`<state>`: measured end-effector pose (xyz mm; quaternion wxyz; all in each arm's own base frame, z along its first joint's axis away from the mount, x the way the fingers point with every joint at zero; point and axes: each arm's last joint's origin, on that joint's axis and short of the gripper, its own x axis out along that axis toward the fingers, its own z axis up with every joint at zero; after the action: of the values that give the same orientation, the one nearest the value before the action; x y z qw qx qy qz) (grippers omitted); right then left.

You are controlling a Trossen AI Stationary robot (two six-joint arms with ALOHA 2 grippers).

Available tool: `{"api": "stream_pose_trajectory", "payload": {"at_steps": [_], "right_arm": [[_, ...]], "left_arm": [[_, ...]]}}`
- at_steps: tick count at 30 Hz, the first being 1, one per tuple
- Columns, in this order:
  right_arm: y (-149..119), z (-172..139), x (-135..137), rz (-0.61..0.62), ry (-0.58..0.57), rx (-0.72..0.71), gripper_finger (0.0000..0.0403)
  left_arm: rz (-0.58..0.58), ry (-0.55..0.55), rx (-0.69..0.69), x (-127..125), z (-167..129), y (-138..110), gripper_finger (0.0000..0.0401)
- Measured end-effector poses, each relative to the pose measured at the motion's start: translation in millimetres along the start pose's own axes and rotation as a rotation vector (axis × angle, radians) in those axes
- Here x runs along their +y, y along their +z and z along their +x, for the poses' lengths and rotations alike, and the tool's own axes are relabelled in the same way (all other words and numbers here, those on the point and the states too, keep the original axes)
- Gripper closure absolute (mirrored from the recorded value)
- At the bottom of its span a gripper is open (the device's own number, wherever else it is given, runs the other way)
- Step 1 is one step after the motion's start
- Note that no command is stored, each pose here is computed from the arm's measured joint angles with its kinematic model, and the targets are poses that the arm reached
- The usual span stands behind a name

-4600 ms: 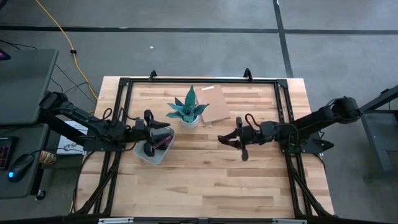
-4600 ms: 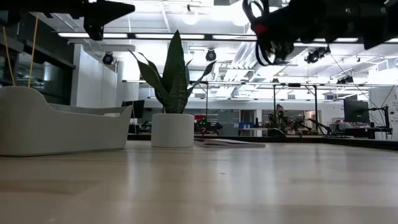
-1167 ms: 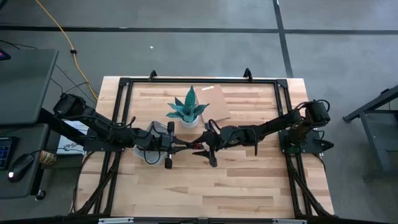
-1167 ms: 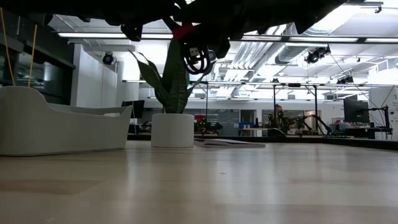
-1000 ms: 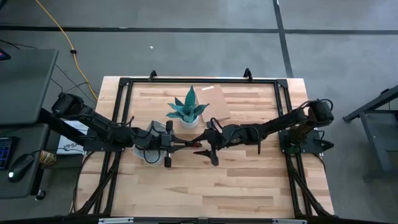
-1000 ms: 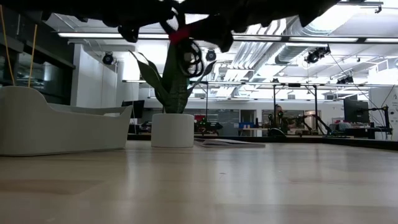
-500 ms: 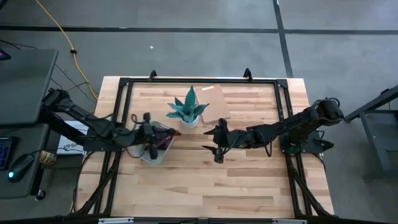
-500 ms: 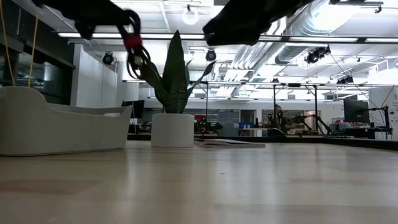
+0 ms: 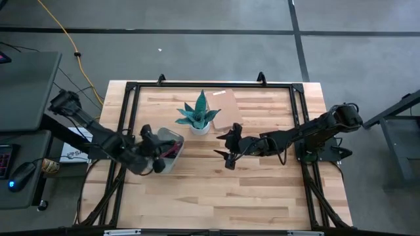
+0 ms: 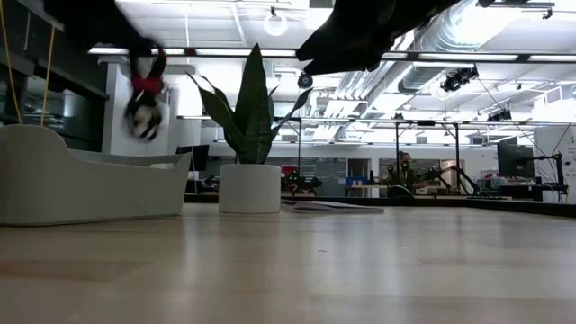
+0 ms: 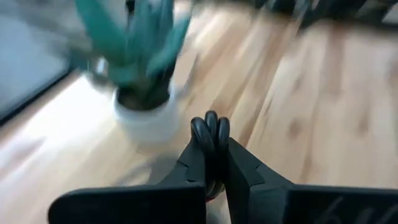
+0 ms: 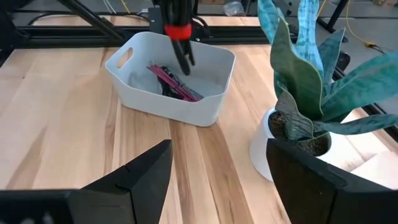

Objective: Pick and place USB-C Cables
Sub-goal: Put the black charger cable into the bin

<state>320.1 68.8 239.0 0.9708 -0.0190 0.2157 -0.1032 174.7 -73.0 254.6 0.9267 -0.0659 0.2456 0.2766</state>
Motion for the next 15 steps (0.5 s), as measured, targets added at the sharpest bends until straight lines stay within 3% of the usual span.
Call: {"api": "stream_pose_trajectory", "payload": {"at_steps": [8,15], "right_arm": [[-1.2,0.0,-0.1,0.003,-0.001,0.011,0.0150],[-2.0,0.0,-0.1,0.005,0.001,0.020,0.0150]], "left_arm": [[-0.029,0.169,0.389,0.2,27.8,-16.8,0.0401],[-0.034,0.241,0.507,7.4,48.5,-19.6,0.0401]]}}
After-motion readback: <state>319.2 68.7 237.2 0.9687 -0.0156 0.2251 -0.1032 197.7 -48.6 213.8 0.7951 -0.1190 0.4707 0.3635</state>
